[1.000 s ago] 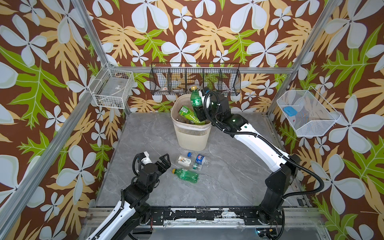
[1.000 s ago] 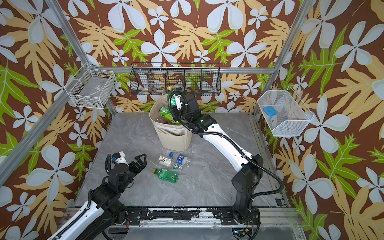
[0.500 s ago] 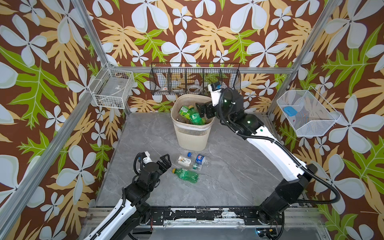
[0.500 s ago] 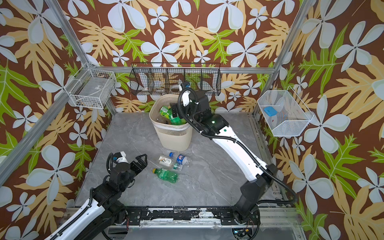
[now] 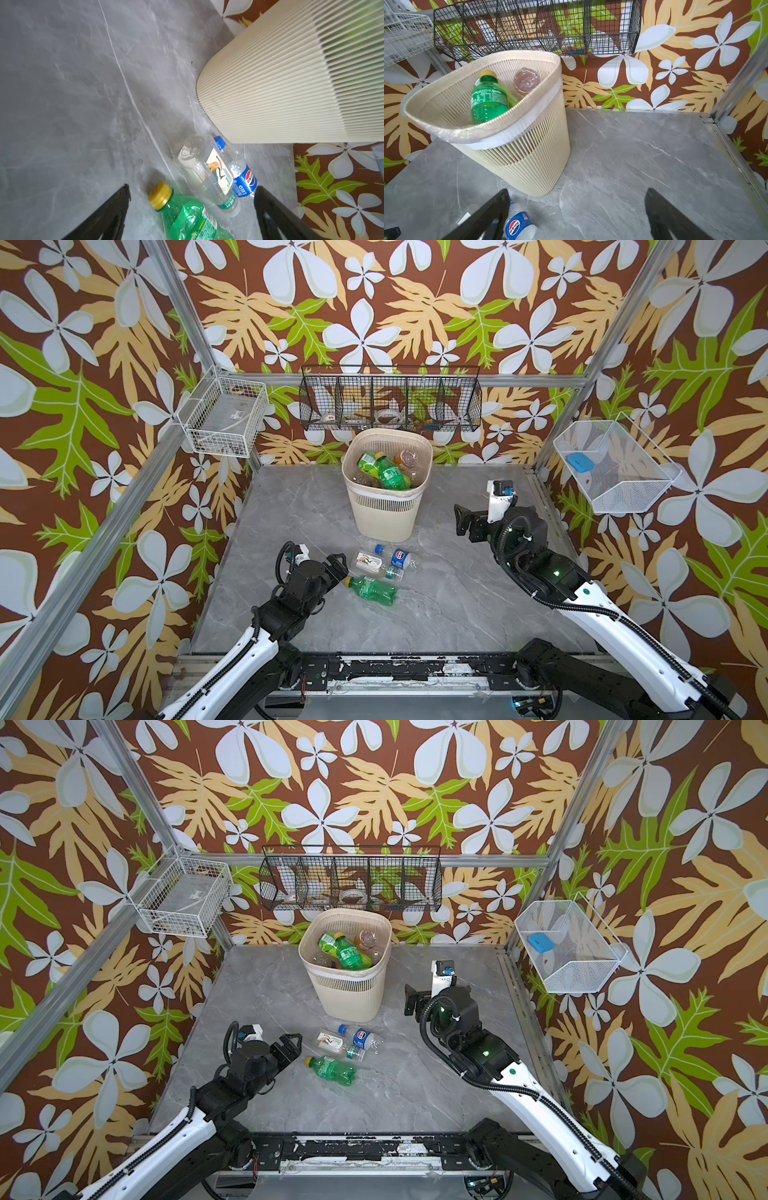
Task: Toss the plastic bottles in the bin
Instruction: 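Withdraw the right gripper while the left gripper reaches toward the second Sprite bottle, then close the left gripper around the second green Sprite bottle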
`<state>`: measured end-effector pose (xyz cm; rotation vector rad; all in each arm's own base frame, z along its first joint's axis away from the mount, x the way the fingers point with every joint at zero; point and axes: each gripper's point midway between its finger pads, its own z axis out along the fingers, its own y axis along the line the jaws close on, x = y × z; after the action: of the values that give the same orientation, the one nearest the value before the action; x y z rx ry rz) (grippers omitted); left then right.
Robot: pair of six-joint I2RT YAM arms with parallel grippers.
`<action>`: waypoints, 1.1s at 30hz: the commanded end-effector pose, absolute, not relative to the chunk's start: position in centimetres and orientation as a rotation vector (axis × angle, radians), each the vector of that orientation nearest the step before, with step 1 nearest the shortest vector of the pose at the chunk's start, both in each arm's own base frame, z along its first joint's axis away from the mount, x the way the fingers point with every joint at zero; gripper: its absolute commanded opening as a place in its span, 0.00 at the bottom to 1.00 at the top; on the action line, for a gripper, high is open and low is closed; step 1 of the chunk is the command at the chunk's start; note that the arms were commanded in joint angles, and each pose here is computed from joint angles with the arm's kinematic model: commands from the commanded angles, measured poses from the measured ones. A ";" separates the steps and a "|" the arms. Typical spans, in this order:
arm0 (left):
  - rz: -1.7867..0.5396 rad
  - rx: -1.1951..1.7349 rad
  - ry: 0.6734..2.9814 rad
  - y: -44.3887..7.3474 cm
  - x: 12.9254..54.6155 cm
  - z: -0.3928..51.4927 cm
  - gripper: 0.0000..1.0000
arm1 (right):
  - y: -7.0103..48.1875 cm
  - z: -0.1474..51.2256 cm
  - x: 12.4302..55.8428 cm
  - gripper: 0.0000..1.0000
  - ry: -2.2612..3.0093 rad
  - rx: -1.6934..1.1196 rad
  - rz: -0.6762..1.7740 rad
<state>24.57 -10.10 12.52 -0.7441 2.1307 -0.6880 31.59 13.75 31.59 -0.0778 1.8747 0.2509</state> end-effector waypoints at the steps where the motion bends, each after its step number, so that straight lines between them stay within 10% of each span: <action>1: -0.743 -0.762 2.251 -11.2 23.0 10.9 0.92 | 13.5 31.1 32.1 1.00 1.902 -0.062 0.235; 33: -0.776 -0.750 2.491 -20.9 21.1 5.2 0.90 | 14.1 27.3 33.0 1.00 1.988 -0.137 0.192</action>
<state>20.79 -20.01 5.07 -0.7522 2.4981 -0.7269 32.91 14.21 26.95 -0.1398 2.0009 0.1917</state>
